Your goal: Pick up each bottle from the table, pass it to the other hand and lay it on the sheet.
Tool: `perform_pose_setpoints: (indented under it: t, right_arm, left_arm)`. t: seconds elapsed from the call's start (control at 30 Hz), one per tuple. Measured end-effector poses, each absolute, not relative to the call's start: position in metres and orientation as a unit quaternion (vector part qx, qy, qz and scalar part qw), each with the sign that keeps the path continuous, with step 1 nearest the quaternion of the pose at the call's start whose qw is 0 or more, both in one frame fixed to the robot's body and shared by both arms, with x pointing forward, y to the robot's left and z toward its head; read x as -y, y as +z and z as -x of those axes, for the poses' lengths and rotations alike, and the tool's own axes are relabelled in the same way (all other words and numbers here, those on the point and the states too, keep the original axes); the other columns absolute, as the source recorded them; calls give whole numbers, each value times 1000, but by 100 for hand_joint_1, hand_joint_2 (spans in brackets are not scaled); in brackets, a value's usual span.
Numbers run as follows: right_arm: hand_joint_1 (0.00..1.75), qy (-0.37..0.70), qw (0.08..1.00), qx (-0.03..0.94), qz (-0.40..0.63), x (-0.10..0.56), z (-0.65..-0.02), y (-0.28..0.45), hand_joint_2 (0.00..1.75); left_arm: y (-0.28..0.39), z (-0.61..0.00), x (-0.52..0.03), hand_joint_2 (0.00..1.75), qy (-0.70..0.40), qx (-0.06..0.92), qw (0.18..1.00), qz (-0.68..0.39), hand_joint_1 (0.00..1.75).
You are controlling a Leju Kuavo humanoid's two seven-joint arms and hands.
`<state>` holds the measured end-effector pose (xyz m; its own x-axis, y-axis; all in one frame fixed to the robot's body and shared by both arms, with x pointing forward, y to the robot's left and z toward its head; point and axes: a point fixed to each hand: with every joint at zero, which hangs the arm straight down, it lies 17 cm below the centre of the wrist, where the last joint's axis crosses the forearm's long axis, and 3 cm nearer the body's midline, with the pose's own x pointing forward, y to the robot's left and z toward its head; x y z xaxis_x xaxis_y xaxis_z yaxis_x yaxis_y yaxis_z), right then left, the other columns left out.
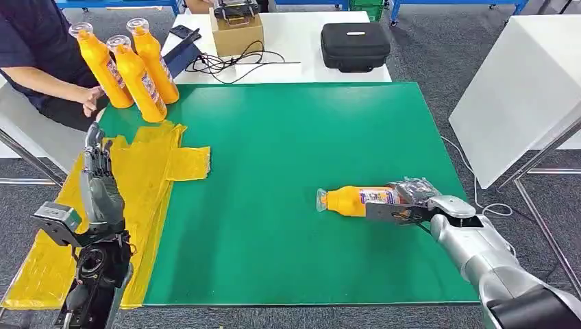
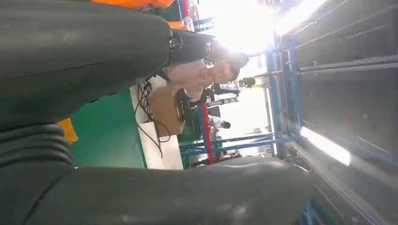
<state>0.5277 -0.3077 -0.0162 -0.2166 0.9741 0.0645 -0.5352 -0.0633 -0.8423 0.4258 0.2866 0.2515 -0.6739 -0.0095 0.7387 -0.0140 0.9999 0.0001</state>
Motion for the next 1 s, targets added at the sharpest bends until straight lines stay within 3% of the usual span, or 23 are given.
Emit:
perform_pose_setpoints:
  t: [0.1, 0.13, 0.3, 0.47, 0.7, 1.0]
  right_arm:
    - [175, 659, 564, 415, 277, 302, -530, -13, 175]
    - [175, 643, 568, 439, 265, 295, -531, -9, 175]
    - [175, 498, 614, 601, 118, 233, -527, 33, 175]
    - [175, 364, 568, 734, 84, 164, -540, 135, 175]
    - [175, 296, 533, 791, 47, 55, -524, 209, 175]
    - [175, 261, 557, 788, 12, 5, -510, 226, 175]
  left_arm:
    - [243, -422, -284, 0, 1, 911, 412, 4, 0]
    - [240, -420, -282, 175, 4, 909, 416, 16, 0]
    - [217, -410, -274, 175, 40, 889, 444, 102, 0]
    - [205, -407, -254, 175, 87, 860, 459, 202, 0]
    - [203, -408, -220, 175, 133, 827, 475, 270, 0]
    - [224, -418, -176, 175, 134, 800, 480, 335, 0]
